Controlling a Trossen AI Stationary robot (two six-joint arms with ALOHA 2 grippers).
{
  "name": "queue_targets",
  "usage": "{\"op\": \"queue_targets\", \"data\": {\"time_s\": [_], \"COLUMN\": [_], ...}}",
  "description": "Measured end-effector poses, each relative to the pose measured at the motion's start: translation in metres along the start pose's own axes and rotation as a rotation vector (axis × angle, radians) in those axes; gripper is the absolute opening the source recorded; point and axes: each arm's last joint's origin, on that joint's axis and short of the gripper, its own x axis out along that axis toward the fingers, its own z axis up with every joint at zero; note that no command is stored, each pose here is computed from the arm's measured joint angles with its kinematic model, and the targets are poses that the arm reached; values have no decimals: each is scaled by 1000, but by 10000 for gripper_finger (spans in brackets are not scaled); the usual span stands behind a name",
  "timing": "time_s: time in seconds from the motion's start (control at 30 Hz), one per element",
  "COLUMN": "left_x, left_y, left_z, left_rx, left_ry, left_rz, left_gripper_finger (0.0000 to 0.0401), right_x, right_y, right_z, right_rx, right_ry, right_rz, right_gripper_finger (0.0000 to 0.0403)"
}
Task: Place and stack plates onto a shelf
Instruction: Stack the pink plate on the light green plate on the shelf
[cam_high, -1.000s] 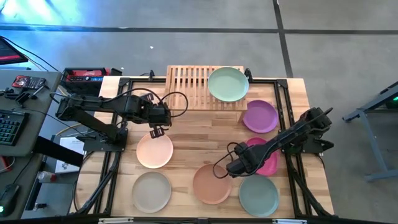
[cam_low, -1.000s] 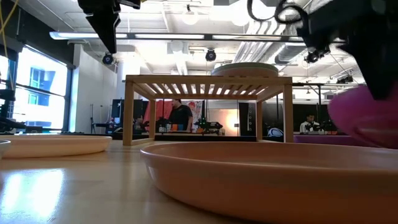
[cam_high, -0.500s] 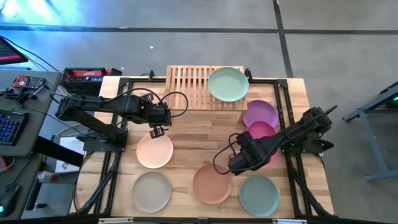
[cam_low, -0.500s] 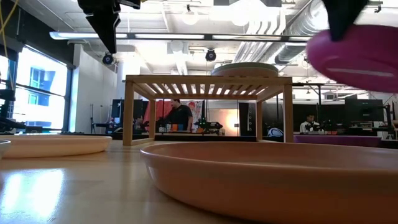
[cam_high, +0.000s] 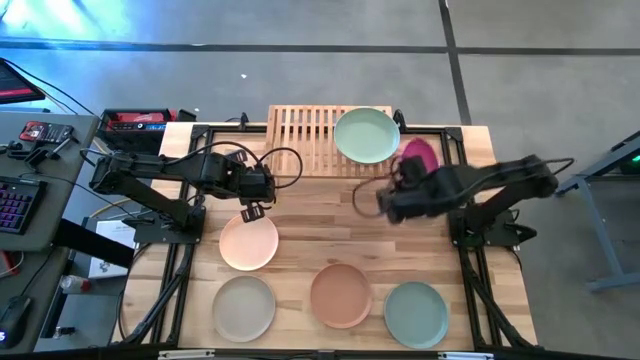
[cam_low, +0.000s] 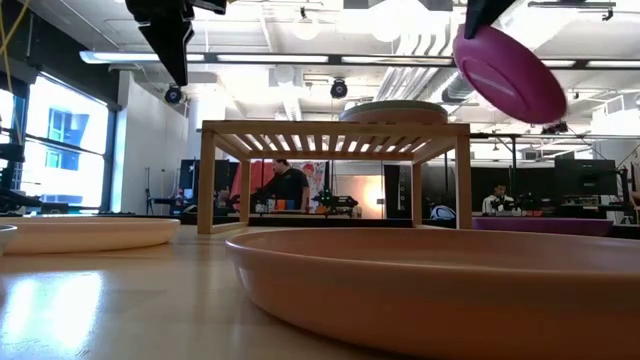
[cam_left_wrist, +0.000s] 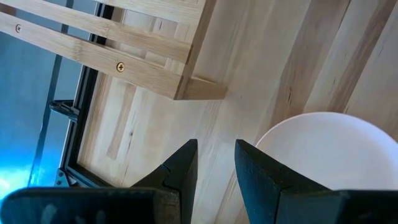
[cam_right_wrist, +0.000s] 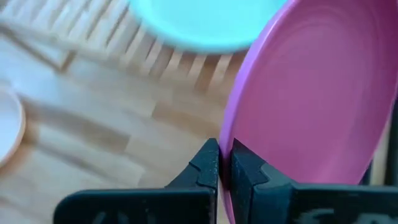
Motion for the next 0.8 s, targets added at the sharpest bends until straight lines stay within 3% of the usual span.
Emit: {"op": "queue_targets", "data": {"time_s": [0.3, 0.47, 0.8], "left_x": [0, 0, 0], "left_y": [-1, -1, -1], "left_z": [2, 2, 2], "left_rx": [-13, -48, -135], "left_ry": [-23, -23, -22], "left_rz": [-7, -8, -9], "left_gripper_finger": [96, 96, 96], "right_x": [3, 13, 29], "right_y": [-51, -62, -73], "right_z": [56, 84, 128], "right_rx": [-52, -191, -446], "right_ry": [-119, -178, -269], "right_rz": [-58, -73, 2], "right_gripper_finger": [0, 0, 0]}}
